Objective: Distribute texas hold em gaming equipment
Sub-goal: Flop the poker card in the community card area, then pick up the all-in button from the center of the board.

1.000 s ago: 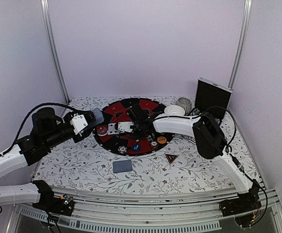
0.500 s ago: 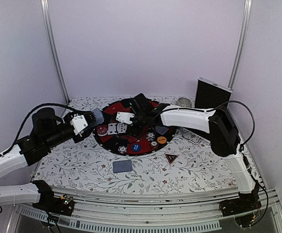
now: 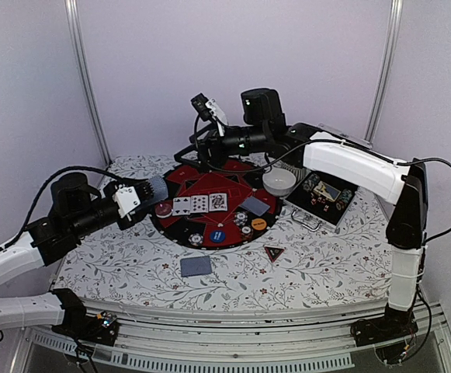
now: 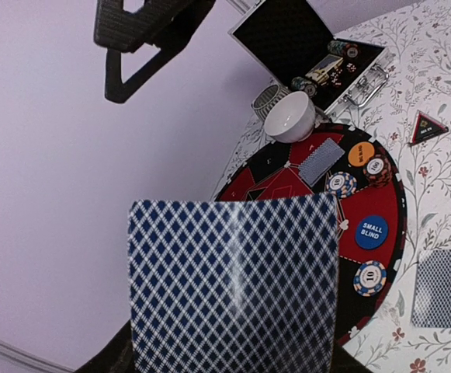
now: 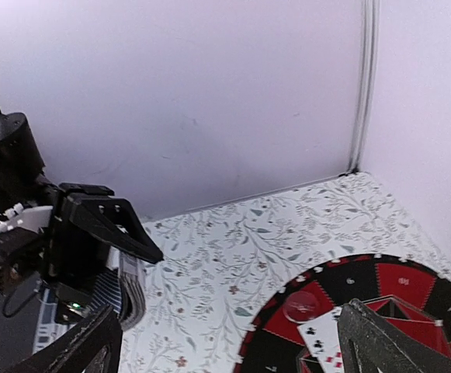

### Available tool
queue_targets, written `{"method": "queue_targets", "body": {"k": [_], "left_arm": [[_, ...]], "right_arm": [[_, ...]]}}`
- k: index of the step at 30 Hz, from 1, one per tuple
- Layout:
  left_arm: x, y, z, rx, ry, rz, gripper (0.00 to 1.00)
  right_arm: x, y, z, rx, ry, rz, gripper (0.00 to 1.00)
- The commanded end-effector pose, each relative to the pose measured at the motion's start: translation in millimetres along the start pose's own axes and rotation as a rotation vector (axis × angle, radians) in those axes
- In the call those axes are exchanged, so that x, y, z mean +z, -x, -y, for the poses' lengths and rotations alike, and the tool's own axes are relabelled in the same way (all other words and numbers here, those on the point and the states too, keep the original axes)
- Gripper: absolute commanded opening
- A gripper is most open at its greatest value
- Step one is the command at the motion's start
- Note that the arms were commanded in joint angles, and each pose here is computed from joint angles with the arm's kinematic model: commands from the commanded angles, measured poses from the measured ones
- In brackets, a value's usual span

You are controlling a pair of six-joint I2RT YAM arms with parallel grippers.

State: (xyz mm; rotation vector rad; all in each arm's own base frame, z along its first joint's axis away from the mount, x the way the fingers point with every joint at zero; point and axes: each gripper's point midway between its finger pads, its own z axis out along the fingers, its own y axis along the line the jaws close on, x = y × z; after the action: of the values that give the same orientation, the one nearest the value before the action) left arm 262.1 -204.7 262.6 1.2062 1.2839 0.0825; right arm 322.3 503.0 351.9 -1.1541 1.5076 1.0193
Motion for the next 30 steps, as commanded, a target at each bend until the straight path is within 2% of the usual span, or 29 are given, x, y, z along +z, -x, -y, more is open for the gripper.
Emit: {"method": "queue_targets", "body": {"k": [1,10,12,15,18,20,22,26,30], "left_arm": [[-2.2,5.4,2.8,0.021,-0.001,0.036,0.54],[-0.3,4.8,6.6,0.031,-0.012,0.034,0.53],[-0.2,5.8,7.9,0.029,-0.017,0.038,0.53],[0.3,6.5,8.8,0.026,-0.023,0.042,0.53],[0.9,6.7,9.2,0.022,-0.026,0.042,0.53],[0.0,7.9,8.5,0.022,-0.024,0.047,0.53],[-0.7,8.5,8.7,0.022,-0.020,0.053,0.53],[0.0,7.3,10.1,0.020,-0.022,0.053,0.53],[1.6,3.9,10.6,0.021,-0.023,0.037,0.53]], "right_arm": [[26.2,-20.0,-28.6,0.301,0.176,-0.048,0.99],[17.2,-15.0,-50.7,0.354,0.195,-0.047,0.99],[5.9,-20.2,-44.5,0.370,0.115,-0.061,0.99],[-18.4,-41.7,-23.3,0.379,-0.093,-0.123,0.99],[-52.0,-94.7,5.2,0.397,-0.347,-0.279,0.99],[-75.4,-140.5,16.5,0.425,-0.449,-0.421,0.99],[-96.0,-187.5,17.5,0.463,-0.471,-0.560,0.99],[-122.4,-248.4,19.0,0.488,-0.458,-0.793,0.99],[-127.9,-294.9,23.4,0.321,-0.393,-0.981,0.99]]}}
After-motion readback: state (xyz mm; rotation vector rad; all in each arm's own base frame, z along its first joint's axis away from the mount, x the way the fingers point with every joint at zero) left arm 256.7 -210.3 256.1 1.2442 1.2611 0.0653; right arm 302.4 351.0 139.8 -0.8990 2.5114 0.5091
